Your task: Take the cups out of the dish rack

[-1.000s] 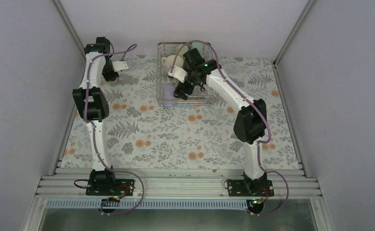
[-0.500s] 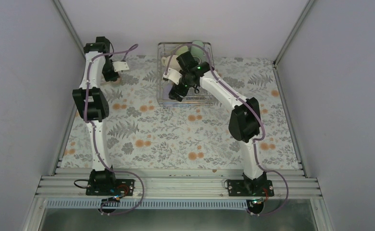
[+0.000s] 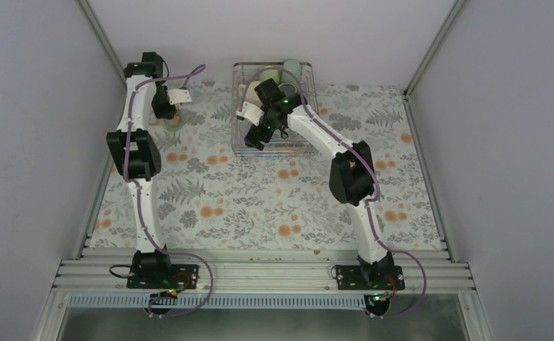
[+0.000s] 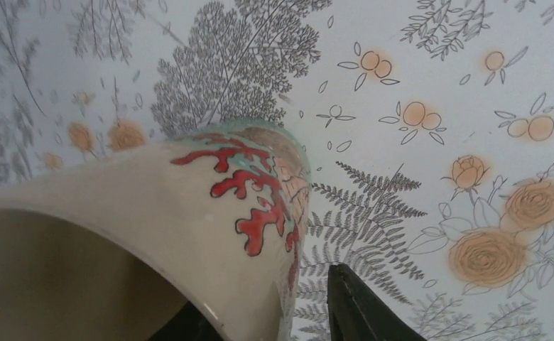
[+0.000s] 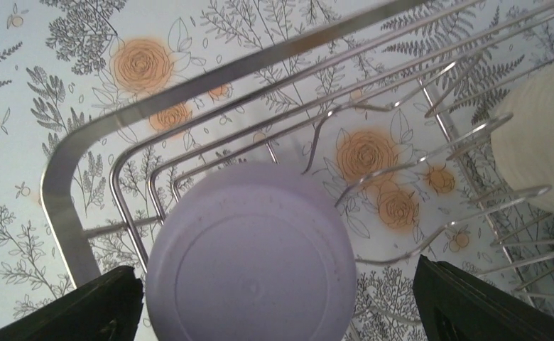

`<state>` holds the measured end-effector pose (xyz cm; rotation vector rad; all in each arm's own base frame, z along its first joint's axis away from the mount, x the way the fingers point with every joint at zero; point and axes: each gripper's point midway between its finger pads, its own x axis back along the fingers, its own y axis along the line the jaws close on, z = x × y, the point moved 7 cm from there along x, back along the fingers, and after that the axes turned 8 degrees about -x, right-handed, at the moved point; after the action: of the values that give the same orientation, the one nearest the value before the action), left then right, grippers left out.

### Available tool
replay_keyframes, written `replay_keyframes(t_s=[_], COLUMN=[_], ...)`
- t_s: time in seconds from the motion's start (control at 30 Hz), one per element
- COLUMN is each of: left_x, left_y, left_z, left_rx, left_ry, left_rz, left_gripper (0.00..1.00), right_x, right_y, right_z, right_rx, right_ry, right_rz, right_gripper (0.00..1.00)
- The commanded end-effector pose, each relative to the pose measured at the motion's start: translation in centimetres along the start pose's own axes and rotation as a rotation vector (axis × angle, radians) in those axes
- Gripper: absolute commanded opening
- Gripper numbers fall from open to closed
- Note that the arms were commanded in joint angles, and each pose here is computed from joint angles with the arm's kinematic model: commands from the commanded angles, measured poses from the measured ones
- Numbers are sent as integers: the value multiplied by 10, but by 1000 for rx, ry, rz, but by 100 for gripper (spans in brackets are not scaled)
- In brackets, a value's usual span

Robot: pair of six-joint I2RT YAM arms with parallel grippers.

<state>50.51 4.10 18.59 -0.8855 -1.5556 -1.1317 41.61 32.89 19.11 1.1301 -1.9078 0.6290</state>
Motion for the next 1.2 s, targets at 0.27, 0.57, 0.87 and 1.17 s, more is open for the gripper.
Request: replay_keyframes(t_s=[0.27, 0.57, 0.87, 1.17], left_x=[41, 75, 161, 213], left_y=[11, 20, 15, -49], left_z=[-12, -14, -51, -107], left_rx=[-7, 16, 111, 219], left_ry=[-13, -32, -379, -1024], left_rz=[-124, -231, -383, -11], left_gripper=[68, 79, 84, 88], right_x=[-14, -21, 24, 157], right_y=[-2, -2, -3, -11], right_z=[-13, -10, -29, -61], right_rx=[-28, -56, -76, -32], right_ry=[-35, -20, -114, -352], right_rz=[33, 12, 26, 174], right_gripper=[83, 69, 48, 46])
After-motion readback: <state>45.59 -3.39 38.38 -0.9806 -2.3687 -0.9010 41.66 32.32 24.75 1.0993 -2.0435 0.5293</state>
